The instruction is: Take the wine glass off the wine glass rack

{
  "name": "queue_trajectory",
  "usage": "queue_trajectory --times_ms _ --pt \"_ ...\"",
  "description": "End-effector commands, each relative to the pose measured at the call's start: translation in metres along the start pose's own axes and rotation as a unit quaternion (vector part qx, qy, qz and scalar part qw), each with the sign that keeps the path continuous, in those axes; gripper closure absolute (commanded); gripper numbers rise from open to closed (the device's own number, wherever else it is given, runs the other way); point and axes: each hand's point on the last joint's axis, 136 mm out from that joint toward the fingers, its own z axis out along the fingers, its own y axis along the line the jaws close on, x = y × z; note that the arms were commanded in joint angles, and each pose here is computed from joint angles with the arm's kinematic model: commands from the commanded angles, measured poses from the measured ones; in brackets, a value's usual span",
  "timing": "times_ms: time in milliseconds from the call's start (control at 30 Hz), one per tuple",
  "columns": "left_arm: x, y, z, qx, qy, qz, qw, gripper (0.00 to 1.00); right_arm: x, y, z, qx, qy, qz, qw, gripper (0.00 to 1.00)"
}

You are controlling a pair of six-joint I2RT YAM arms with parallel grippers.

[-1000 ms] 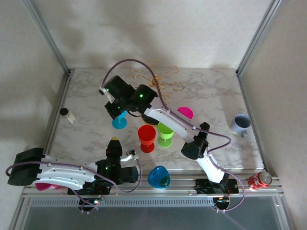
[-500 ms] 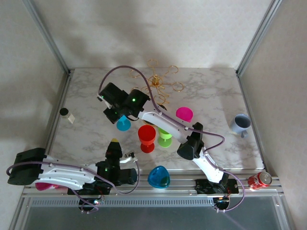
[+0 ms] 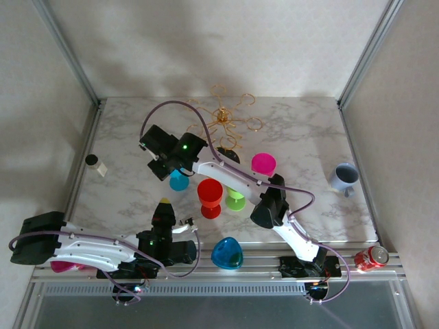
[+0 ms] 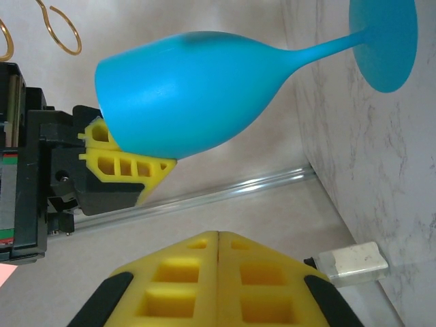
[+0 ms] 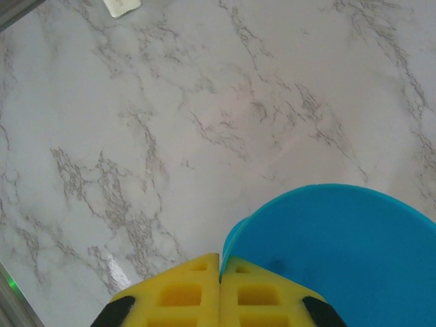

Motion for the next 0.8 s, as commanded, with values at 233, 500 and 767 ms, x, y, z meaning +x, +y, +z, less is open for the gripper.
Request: queue_trajectory --times_ms 233,500,767 --pt "0.008 0.016 -0.002 -0.04 0.025 -0.007 0.999 0.93 0.008 0.002 0.016 0.007 0.003 0.011 1.0 1.0" --pt "0.008 0.015 -0.002 -0.038 0.024 -0.005 0.999 0.93 0.015 -0.005 0.026 0.011 0.01 0.026 1.0 1.0" --pt "0.007 0.015 -0.002 -0.036 0.022 -0.005 0.999 0.93 0.022 -0.008 0.036 0.014 0.016 0.035 0.999 1.0"
